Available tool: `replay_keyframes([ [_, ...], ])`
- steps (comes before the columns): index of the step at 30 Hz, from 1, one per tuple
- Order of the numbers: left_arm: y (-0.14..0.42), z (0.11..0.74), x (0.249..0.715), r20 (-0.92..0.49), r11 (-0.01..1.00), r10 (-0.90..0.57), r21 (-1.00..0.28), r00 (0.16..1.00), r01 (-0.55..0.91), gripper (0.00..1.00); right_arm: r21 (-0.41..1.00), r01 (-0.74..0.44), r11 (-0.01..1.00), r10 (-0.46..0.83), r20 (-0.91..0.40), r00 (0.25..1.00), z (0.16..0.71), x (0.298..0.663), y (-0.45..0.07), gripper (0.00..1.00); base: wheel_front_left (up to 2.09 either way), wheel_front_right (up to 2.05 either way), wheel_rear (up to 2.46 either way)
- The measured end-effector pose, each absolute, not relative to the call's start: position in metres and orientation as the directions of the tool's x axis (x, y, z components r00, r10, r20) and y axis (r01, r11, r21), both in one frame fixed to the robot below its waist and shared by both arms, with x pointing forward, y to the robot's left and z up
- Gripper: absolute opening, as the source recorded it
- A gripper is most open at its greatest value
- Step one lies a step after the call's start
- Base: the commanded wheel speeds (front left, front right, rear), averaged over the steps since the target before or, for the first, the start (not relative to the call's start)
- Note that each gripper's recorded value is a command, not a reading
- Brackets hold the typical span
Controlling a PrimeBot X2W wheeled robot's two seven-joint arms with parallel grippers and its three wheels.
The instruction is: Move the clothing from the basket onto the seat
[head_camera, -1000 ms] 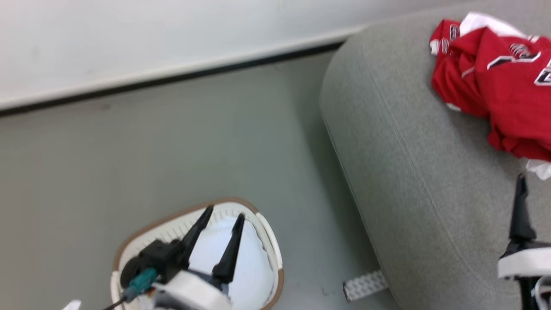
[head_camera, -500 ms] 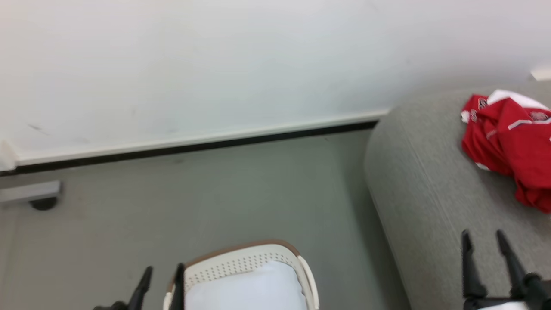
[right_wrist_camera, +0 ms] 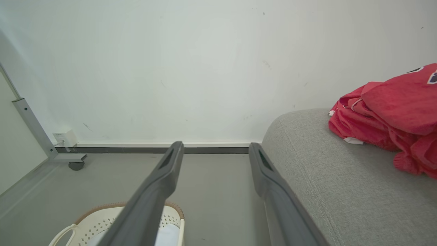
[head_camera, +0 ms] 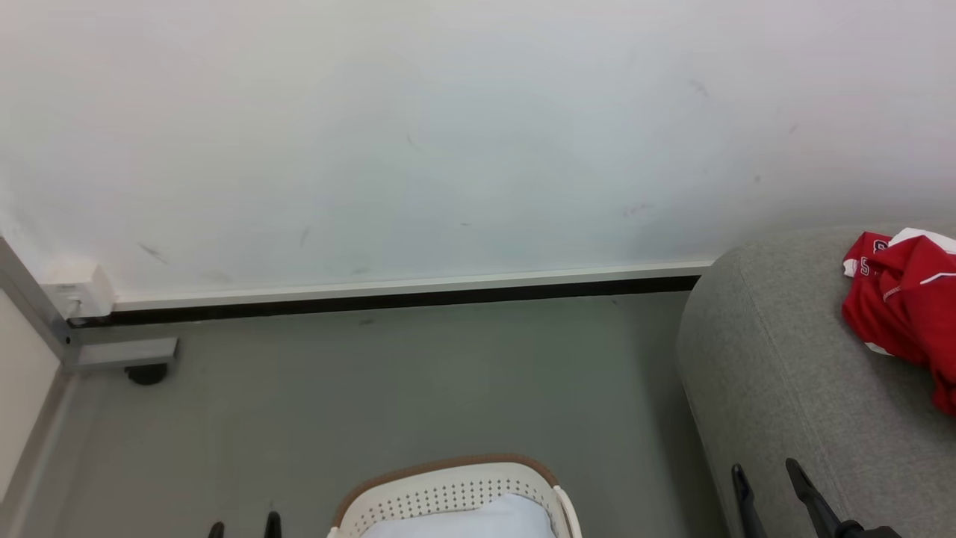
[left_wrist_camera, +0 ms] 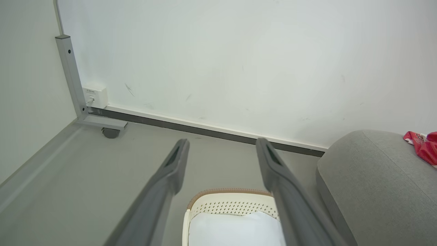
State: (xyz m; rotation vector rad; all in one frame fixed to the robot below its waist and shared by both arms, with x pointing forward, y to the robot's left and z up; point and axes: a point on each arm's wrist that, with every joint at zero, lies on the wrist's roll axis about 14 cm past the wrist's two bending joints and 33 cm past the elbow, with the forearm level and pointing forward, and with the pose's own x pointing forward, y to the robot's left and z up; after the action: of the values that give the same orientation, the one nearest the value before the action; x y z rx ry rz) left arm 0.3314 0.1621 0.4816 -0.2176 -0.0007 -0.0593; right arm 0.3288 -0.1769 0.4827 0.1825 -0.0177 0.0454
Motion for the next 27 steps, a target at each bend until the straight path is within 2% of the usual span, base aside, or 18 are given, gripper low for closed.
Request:
replay_keyframes([
  [11, 0.164, 0.478, 0.325, 0.0, 0.976, -0.055, -0.21, 0.998, 0.054, 1.0, 0.189, -0.058, 0.98, 0.058, 0.007, 0.998, 0.478, 0.33, -0.172, 1.0, 0.0, 0.0, 0.0],
  [12, 0.164, 0.478, 0.325, -0.001, 0.976, -0.058, -0.212, 0.998, 0.057, 0.0, 0.189, -0.059, 0.98, 0.059, 0.005, 0.998, 0.478, 0.33, -0.172, 0.0, 0.0, 0.0, 0.0],
  [18, 0.162, 0.458, 0.319, -0.066, 0.972, -0.058, -0.231, 0.996, 0.041, 0.0, 0.213, -0.043, 0.976, 0.059, -0.069, 0.996, 0.455, 0.32, -0.169, 0.0, 0.0, 0.0, 0.0],
  [27, 0.17, 0.456, 0.324, -0.098, 0.928, -0.021, -0.372, 0.995, -0.017, 0.0, 0.36, 0.021, 0.933, 0.014, -0.094, 0.995, 0.453, 0.323, -0.179, 0.0, 0.0, 0.0, 0.0],
])
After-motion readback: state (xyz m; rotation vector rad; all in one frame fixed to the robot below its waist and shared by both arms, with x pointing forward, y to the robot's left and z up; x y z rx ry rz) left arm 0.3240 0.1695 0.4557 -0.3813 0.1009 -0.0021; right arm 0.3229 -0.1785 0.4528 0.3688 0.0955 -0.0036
